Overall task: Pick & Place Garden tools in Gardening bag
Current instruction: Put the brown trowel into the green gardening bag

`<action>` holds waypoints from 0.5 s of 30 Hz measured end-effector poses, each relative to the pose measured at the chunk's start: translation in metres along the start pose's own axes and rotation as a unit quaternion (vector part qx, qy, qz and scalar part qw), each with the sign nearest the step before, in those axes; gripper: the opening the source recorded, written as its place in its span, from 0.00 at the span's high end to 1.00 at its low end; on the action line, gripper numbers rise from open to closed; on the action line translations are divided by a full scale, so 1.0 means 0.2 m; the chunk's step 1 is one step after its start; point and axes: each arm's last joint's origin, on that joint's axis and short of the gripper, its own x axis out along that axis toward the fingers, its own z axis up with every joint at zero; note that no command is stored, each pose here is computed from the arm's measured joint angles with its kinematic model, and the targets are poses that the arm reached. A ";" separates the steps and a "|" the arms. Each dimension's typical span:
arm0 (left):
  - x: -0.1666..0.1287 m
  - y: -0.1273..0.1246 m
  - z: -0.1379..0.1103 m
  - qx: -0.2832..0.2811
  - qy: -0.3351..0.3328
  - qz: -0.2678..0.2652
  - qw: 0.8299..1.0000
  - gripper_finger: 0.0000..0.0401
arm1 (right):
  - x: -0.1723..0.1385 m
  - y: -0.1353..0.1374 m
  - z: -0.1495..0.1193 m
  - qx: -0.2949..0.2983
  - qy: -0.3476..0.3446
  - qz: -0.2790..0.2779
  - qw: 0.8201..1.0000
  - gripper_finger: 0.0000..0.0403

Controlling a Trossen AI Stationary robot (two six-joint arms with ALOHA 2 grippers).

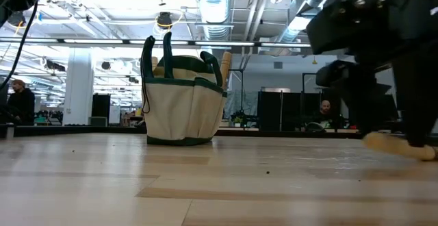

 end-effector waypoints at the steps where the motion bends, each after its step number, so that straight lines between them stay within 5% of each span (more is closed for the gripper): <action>1: 0.00 0.00 0.00 0.000 0.000 0.000 1.000 0.99 | 0.00 -0.01 0.01 0.001 0.000 0.000 1.000 0.43; 15: 0.00 0.00 0.00 -0.003 -0.001 -0.001 1.000 0.99 | 0.03 -0.06 0.04 0.013 -0.017 -0.038 0.999 0.45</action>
